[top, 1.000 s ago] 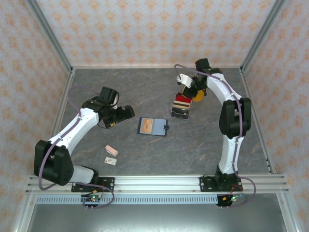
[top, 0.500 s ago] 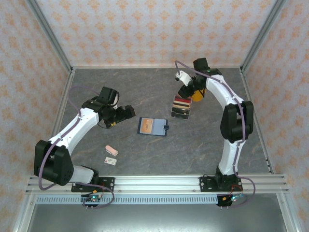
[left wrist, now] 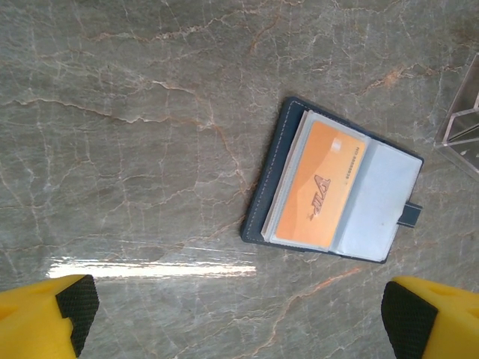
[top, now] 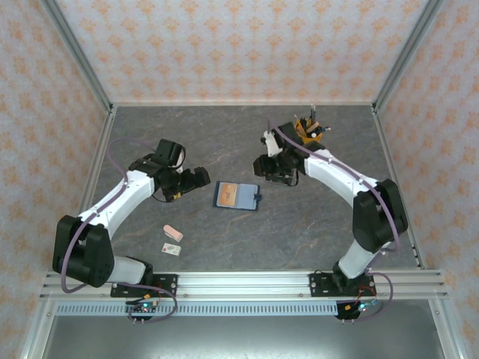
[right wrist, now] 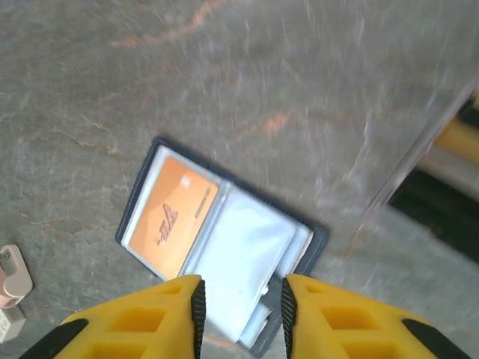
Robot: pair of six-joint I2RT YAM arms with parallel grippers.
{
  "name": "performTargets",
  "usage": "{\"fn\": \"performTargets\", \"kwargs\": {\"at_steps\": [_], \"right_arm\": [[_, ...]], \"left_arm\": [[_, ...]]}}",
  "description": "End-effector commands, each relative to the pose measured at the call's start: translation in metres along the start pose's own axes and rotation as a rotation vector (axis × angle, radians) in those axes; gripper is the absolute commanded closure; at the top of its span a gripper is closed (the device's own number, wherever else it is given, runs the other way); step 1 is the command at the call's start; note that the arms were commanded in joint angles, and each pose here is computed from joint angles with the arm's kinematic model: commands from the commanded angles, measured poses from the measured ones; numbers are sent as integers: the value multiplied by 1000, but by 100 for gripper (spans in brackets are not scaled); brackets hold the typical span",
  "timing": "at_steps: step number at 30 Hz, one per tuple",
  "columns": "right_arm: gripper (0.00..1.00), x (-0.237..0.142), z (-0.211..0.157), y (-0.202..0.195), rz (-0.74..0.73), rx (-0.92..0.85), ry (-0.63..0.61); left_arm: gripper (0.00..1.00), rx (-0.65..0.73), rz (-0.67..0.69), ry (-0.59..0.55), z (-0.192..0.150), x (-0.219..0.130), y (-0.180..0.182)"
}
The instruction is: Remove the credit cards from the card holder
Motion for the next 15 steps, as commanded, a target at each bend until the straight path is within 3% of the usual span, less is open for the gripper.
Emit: {"fn": "performTargets", "kwargs": {"at_steps": [1,9,15], "right_arm": [[62,16,0,21,22,181,-23],[62,62,-10,35,86,436,-43],[66,79,-13,37,118,504,-35]], "left_arm": [[0,-10,-20,9,-1,8,-2],[1,22,-12,43,-7,25,-18],[16,69,-1,66,-12,44,-35]]}}
Point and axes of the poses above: each hand's point on the last joint's axis, 136 mm out from that joint toward the fingers, its own x axis out along the fingers, its own y axis along the line the jaws close on, z = x × y, the point moved 3 cm from there along -x, back along the fingers, and after that the axes turned 11 degrees about -x, right-handed, at the moved point
